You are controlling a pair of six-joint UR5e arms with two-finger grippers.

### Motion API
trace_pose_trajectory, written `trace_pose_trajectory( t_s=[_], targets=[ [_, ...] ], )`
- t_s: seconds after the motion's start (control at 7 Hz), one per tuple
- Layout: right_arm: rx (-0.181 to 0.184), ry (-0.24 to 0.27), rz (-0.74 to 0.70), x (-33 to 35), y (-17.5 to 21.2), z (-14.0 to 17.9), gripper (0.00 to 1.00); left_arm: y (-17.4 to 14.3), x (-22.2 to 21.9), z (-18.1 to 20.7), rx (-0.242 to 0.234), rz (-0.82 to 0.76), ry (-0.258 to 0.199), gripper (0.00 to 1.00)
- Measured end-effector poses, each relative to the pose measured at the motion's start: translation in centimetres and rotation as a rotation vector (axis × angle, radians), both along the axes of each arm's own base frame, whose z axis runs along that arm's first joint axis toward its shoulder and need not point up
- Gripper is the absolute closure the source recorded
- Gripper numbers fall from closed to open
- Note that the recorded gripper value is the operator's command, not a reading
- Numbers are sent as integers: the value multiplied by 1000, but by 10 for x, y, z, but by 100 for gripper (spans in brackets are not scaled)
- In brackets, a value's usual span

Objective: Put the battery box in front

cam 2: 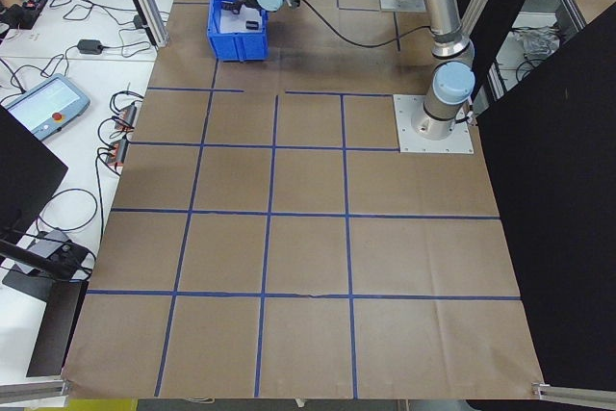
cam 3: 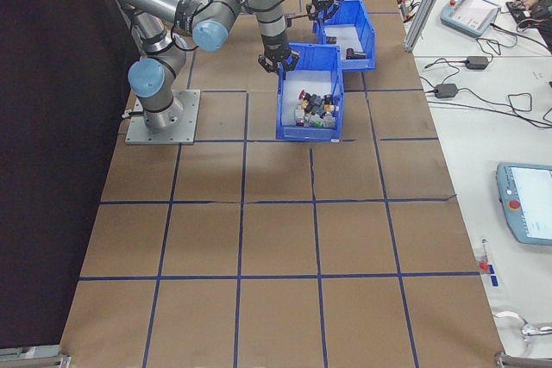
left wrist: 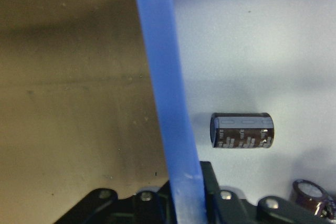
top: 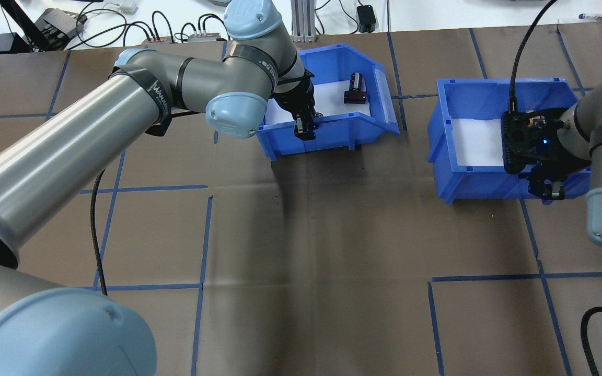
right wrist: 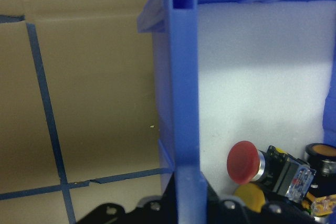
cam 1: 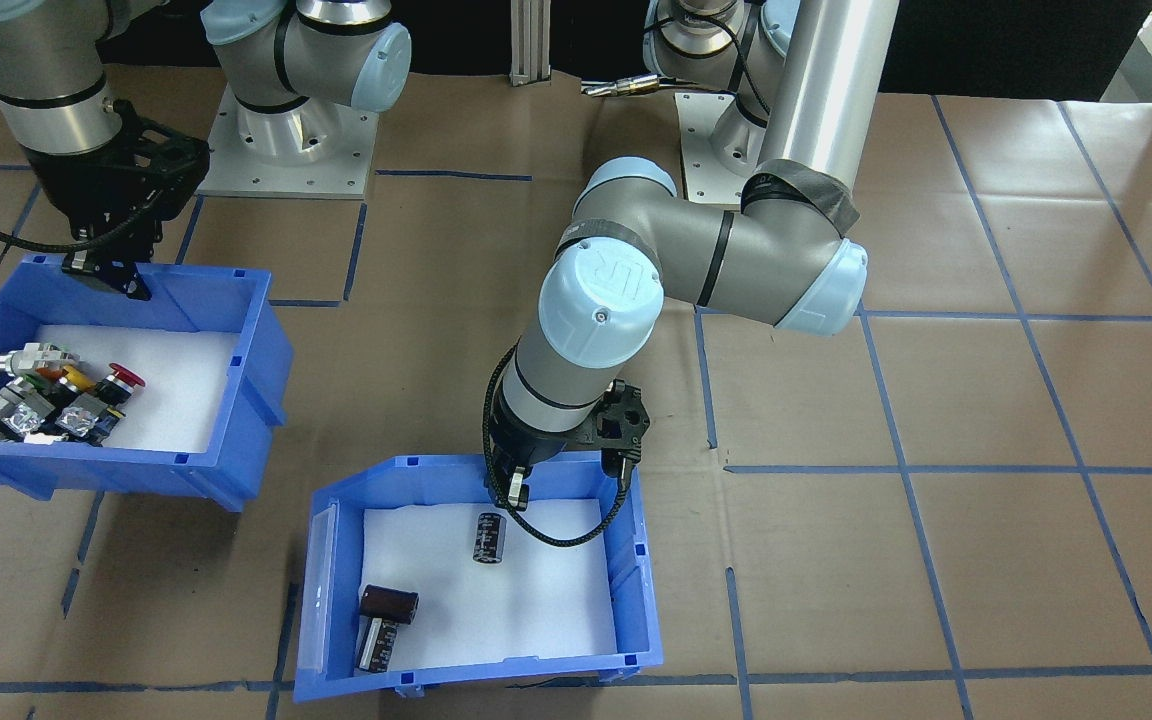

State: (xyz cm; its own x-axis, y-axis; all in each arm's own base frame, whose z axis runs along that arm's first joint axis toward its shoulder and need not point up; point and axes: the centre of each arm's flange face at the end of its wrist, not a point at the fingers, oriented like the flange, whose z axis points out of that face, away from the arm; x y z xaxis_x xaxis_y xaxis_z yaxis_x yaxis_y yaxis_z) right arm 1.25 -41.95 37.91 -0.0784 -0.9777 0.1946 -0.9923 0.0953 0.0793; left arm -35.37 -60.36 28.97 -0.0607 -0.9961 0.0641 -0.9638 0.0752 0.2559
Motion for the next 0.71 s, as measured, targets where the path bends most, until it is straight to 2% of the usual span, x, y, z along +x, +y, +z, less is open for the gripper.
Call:
trace_pose_trajectory(
  t_s=[0.14,0.29,0.43,0.57,0.71],
  targets=[
    [0,0,1,0,0,0,100,3,2,1,-4,-5,-13,96],
    [0,-1,1,0,0,0,100,4,4,0,-10,-9,-35,92],
    [0,-1,1,0,0,0,100,3,6,-3,-13,-9,-58,42],
    [2,-2,1,0,0,0,100,2,7,-6,-14,-8,-74,1],
    [13,-5,0,0,1,-1,100,2,7,-5,-17,-4,-79,0]
  ],
)
